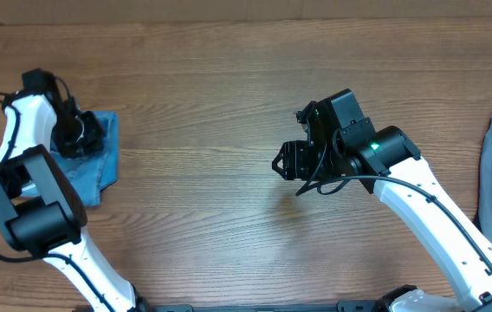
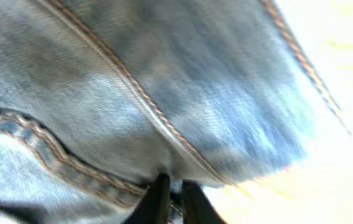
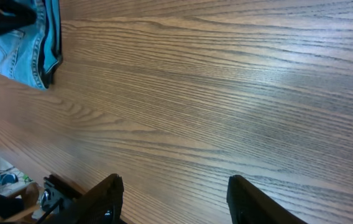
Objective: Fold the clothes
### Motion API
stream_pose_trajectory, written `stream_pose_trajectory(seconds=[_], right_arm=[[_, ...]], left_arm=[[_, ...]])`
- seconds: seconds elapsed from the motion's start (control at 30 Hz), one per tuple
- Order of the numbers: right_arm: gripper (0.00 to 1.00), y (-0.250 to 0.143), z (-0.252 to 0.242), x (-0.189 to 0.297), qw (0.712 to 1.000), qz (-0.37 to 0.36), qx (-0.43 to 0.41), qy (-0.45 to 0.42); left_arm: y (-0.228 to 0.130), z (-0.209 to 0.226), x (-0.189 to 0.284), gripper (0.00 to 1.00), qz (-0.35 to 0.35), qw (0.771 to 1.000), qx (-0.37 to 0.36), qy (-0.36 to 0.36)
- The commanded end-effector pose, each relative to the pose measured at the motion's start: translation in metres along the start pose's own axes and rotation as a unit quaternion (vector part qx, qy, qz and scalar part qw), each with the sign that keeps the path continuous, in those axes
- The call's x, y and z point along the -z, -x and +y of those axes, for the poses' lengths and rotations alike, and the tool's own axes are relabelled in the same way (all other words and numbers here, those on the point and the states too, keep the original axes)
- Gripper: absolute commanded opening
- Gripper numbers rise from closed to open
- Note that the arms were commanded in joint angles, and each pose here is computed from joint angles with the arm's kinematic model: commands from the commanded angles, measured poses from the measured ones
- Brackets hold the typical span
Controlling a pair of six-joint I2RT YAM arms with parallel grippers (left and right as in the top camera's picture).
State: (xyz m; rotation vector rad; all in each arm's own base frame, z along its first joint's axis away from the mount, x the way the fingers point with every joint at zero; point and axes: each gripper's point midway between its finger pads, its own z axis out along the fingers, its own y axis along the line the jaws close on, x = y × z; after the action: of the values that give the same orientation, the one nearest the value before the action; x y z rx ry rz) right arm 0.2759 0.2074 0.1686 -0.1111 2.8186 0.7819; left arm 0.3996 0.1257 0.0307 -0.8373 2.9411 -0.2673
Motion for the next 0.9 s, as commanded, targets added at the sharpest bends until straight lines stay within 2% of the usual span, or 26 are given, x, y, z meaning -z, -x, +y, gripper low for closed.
stream_pose_trajectory(seconds=[0.0,0.17,0.23,0.3,0.53,0.67,0.87], right_arm=[[0.58,0.008,0.006,0.012,1.0,-0.022,0.005,0.006],[0.58,0.009,0.006,0.012,1.0,-0.022,0.005,0.006],[0.58,0.009,0.006,0.012,1.0,-0.022,0.005,0.006],[0.58,0.009,0.007,0.012,1.0,-0.022,0.005,0.006],[0.58,0.008,0.006,0.012,1.0,-0.021,0.005,0.006],[0.58,0.009,0.007,0.012,1.0,-0.023,0.005,0.006],[0.58,0.009,0.007,0.012,1.0,-0.023,0.005,0.006]], left_arm=[[0.016,-0.011,0.034,0.15,-0.014,1.0,-0.003,-0.01],[0.014,0.007,0.097,0.28,-0.026,0.997,-0.015,0.072],[0.012,0.021,0.111,0.27,-0.034,0.993,-0.009,0.114],[0.011,0.029,0.114,0.19,-0.034,0.991,-0.002,0.13],[-0.009,0.067,0.067,0.04,0.015,0.987,0.096,0.131],[-0.021,0.081,0.02,0.05,0.024,0.986,0.104,0.124],[-0.017,0.088,-0.035,0.14,-0.027,0.988,0.097,0.115]])
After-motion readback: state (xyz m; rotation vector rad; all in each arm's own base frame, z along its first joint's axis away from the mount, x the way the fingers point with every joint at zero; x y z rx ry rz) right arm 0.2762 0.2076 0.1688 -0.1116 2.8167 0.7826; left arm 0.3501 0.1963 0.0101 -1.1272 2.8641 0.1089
